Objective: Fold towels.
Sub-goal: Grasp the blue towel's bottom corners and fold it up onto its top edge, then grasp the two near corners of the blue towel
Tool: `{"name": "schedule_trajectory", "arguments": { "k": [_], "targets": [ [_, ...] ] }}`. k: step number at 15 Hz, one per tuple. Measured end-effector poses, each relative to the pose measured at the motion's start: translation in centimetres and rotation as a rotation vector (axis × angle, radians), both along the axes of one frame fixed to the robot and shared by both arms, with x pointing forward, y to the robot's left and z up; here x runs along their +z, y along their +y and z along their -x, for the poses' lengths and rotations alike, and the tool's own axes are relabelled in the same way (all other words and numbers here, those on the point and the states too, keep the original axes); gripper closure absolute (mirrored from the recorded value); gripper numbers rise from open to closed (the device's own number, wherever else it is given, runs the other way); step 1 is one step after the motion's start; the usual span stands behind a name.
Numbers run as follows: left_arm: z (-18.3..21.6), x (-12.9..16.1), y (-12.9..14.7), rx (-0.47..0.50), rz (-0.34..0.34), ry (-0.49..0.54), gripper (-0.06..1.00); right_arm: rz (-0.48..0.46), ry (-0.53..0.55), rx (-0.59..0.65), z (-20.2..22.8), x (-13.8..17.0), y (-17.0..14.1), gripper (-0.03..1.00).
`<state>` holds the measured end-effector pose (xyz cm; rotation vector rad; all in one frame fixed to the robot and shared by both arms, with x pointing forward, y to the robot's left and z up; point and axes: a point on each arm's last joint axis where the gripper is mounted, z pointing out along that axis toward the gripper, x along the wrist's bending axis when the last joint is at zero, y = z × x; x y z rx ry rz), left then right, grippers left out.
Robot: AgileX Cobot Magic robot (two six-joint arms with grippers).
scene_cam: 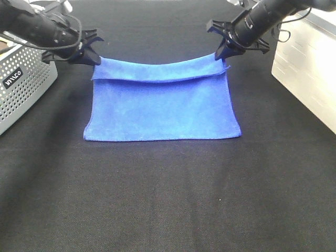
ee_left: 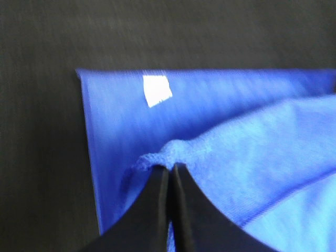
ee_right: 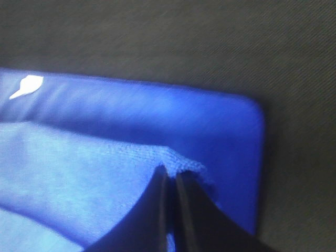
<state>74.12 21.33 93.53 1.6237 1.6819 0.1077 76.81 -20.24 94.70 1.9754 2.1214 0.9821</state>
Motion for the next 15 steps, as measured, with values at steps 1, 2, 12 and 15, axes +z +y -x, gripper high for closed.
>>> {"name": "schedule_trajectory", "arguments": {
  "k": [1, 2, 12, 15],
  "targets": [
    [-0.8, -0.6, -0.3, 0.007, 0.002, -0.017, 0.94, 0.014, -0.014, -0.01, -0.4, -0.7, -0.3, 0.97],
    [-1.5, -1.3, -0.8, 0.006, 0.002, -0.025, 0.94, 0.021, -0.02, -0.019, -0.7, -1.5, -0.4, 0.97],
    [-1.4, -0.1, -1.6, -0.12, -0.128, -0.064, 0.13, 0.109, 0.135, 0.076, 0.8, -2.1, -0.7, 0.19],
    [0.1, -0.7, -1.5, -0.163, -0.07, 0.131, 0.13, 0.112, 0.282, 0.121, 2.2, -2.1, -0.7, 0.19]
  ]
}}
